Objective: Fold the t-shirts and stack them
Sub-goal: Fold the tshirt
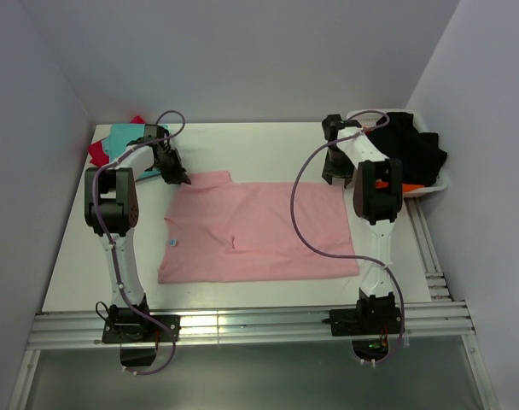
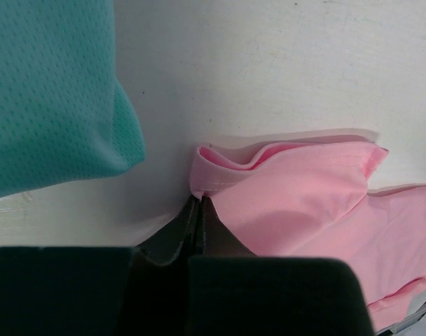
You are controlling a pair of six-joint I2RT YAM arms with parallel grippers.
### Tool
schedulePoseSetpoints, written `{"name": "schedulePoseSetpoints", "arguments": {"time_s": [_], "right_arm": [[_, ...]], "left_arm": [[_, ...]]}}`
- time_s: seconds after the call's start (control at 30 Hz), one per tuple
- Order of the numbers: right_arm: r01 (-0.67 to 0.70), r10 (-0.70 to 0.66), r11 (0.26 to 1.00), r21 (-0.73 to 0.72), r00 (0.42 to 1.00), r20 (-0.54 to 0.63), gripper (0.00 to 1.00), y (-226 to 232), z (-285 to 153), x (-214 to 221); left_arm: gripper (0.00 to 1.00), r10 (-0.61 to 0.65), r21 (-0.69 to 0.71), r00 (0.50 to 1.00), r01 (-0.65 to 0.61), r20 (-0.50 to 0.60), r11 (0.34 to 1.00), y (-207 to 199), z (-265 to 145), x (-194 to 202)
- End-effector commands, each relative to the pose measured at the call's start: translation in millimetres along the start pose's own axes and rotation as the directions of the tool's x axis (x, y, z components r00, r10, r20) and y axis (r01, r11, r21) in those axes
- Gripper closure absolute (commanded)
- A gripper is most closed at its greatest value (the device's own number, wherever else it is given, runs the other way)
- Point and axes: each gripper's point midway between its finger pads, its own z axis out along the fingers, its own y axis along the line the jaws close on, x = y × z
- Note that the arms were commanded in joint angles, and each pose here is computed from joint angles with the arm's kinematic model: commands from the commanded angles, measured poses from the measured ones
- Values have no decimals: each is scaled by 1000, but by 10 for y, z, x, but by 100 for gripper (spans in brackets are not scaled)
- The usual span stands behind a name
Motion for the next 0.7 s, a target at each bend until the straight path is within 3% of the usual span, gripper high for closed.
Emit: {"name": "schedulePoseSetpoints", "arguments": {"time_s": [0.0, 0.23, 0.47, 0.67], "right_arm": [[-29, 27, 1000, -1, 954, -298, 43, -322, 170, 610], [-47, 50, 999, 15, 954, -296, 77, -332, 213, 526], [-45, 52, 999, 31, 952, -302, 100, -359, 244, 549], [-55, 56, 998, 9, 962, -268, 100, -322, 161, 420]], "left_arm": [[100, 19, -51, 1000, -18, 12, 999, 112, -71, 14], [100, 20, -59, 1000, -20, 3, 998, 149, -75, 29], [100, 16, -62, 1000, -15, 9, 998, 175, -96, 2], [100, 21, -48, 997, -18, 80, 999, 54, -294, -173]]}}
